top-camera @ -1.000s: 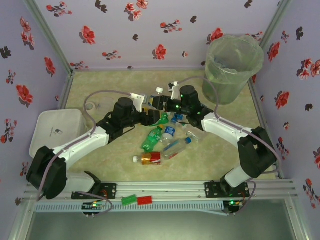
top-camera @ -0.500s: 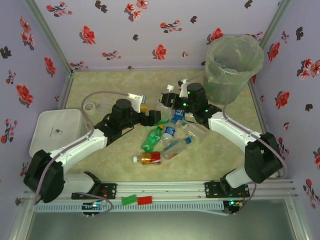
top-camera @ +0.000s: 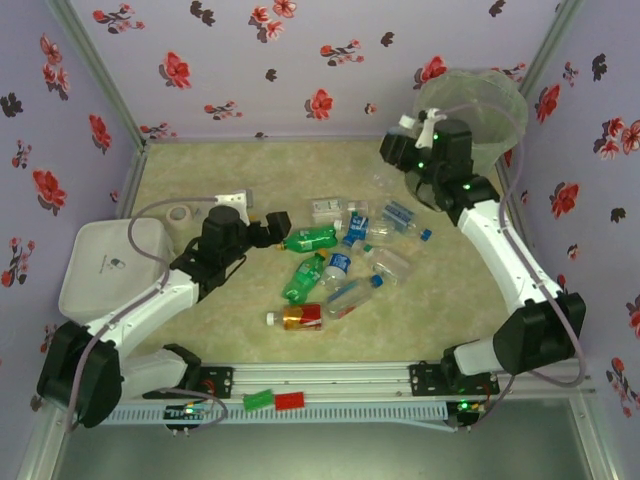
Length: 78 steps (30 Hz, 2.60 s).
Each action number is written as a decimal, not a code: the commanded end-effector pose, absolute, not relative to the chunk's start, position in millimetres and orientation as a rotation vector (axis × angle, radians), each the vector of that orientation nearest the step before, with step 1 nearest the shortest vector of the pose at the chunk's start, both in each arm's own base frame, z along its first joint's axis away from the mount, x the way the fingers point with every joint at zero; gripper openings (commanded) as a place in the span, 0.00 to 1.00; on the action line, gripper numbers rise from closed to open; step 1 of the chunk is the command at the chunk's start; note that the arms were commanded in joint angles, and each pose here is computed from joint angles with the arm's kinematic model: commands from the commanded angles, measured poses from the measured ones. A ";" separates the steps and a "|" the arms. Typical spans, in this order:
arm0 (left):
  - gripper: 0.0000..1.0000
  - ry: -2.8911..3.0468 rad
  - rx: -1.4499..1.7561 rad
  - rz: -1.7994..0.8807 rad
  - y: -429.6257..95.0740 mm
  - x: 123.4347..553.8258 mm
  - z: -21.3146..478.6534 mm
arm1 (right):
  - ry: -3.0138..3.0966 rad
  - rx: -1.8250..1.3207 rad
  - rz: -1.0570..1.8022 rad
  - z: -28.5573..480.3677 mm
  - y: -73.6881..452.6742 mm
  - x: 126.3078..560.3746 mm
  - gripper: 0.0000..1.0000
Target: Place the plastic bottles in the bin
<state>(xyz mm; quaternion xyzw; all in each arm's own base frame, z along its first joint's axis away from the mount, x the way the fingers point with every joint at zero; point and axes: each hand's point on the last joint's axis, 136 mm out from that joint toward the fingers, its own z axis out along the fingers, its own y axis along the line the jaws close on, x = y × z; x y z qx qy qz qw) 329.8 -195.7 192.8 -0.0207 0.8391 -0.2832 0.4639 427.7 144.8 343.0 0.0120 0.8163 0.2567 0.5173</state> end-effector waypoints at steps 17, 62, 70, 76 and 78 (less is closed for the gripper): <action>1.00 2.138 -0.215 -0.675 -178.1 335.6 166.5 | 1.627 0.286 -0.046 475.9 -16.5 486.9 0.43; 1.00 2.183 -0.165 -0.854 -210.1 337.1 161.9 | 2.089 0.179 0.224 341.3 59.8 418.4 1.00; 1.00 2.205 -0.174 -0.890 -217.7 339.8 153.2 | 2.398 -0.002 0.445 240.3 126.5 351.1 1.00; 1.00 2.213 -0.175 -0.917 -223.4 341.3 151.5 | 2.576 -0.048 0.508 175.0 149.0 312.5 1.00; 1.00 2.220 -0.173 -0.920 -225.4 340.9 150.5 | 2.621 -0.074 0.460 160.6 147.6 301.5 1.00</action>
